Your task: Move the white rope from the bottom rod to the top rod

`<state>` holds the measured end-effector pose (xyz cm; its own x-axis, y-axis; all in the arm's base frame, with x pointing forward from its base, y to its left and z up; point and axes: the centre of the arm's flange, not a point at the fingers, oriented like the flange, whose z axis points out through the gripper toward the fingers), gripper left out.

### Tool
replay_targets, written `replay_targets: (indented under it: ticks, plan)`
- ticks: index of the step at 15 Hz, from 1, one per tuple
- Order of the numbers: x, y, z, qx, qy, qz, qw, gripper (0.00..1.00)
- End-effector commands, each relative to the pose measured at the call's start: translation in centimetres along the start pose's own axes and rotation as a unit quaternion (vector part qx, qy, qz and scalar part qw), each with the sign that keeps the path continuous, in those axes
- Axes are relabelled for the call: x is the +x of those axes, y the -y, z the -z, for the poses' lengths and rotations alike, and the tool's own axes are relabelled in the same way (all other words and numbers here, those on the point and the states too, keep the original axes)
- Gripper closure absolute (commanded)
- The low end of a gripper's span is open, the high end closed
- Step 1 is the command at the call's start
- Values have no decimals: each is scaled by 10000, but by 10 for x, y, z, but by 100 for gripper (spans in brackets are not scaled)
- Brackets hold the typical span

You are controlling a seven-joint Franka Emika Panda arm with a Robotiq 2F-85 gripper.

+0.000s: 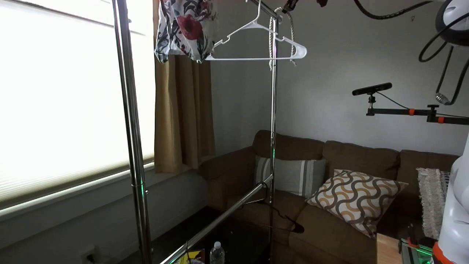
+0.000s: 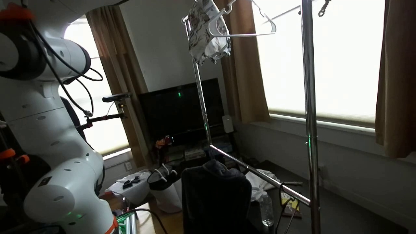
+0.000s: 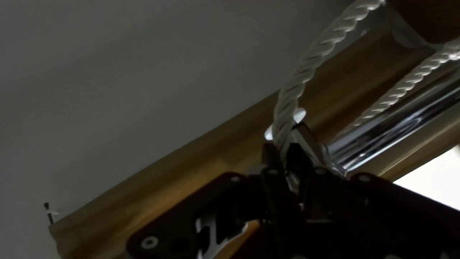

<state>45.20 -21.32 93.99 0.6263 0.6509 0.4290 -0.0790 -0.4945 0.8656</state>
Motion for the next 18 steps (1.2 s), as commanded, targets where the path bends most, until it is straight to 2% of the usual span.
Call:
replay_targets:
  ticks: [1, 3, 8, 9, 10, 15, 17, 18]
  plan:
    - [7, 5, 13, 251, -124, -43, 9996, 97]
    - [6, 9, 17, 367, -104, 25, 9993, 97]
    - [-5, 14, 22, 615, 274, 36, 9977, 97]
    - [-5, 14, 23, 655, 296, 34, 9974, 64]
    - [-6, 14, 24, 678, 292, 21, 9973, 63]
    - [-6, 10, 27, 601, 266, -27, 9978, 27]
    - [-12, 6, 30, 482, 435, -1, 9979, 12]
    - [-21, 2, 34, 338, 692, 44, 9970, 3]
